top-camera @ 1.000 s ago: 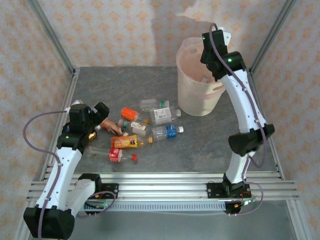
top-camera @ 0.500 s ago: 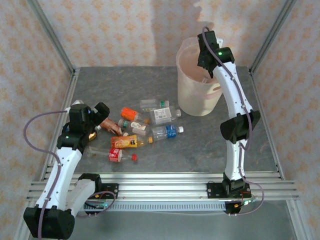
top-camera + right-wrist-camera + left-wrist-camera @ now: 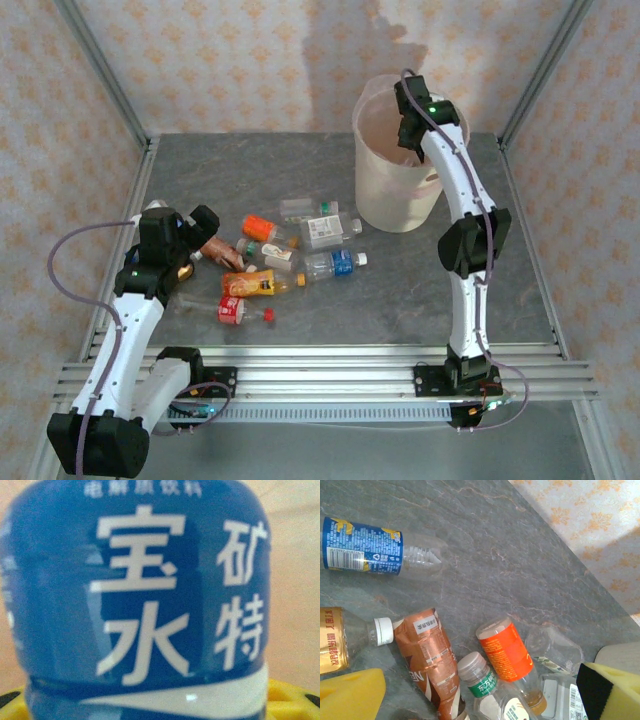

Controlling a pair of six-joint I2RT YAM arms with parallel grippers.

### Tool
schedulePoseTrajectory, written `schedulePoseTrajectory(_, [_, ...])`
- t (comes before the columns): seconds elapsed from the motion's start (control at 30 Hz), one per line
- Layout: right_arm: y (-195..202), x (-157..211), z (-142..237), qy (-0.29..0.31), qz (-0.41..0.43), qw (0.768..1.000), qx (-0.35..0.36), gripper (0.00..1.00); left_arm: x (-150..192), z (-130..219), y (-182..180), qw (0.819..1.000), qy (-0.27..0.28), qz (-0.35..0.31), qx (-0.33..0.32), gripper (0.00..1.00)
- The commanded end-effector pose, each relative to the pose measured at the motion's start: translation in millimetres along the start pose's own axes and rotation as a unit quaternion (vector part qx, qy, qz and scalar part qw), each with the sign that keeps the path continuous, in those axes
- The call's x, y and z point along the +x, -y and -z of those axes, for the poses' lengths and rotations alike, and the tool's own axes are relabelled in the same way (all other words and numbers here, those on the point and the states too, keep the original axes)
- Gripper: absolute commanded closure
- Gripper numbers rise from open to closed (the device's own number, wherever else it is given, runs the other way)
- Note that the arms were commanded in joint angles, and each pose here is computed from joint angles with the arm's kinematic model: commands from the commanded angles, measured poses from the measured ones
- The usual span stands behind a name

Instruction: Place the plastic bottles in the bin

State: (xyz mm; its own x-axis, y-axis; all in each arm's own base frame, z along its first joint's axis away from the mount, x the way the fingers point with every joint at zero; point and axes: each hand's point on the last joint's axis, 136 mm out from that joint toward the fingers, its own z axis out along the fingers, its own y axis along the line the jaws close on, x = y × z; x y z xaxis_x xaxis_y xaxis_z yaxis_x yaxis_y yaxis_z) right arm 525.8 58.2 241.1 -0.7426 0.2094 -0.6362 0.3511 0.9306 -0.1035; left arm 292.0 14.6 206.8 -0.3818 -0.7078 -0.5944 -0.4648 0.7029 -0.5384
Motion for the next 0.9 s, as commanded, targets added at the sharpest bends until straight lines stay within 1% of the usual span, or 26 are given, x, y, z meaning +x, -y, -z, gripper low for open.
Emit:
schedulePoseTrajectory(0.0, [4,8,-17,-0.012,0.004,1.000,0.023,0.47,-8,7,2,1.000,0.008,-0.001,-0.006,0.00])
schedulePoseTrajectory(0.2, [2,13,-31,-0.020,0.011,0.999,0.031,0.34,-7,10,-3,1.000,0.008,0.004,-0.016,0.00])
schedulePoseTrajectory(0.43, [3,7,-23,-0.014,0.011,0.999,0.027,0.20,0,17,-8,0.999,-0.014,0.002,-0.031,0.00])
schedulePoseTrajectory(0.7, [10,-16,17,0.019,0.001,1.000,0.001,0.10,15,27,-18,0.998,-0.045,0.007,-0.048,0.00])
schedulePoseTrajectory(0.87, [13,-29,53,0.042,-0.008,0.998,-0.037,0.07,26,35,-27,0.995,-0.074,0.010,-0.070,0.00])
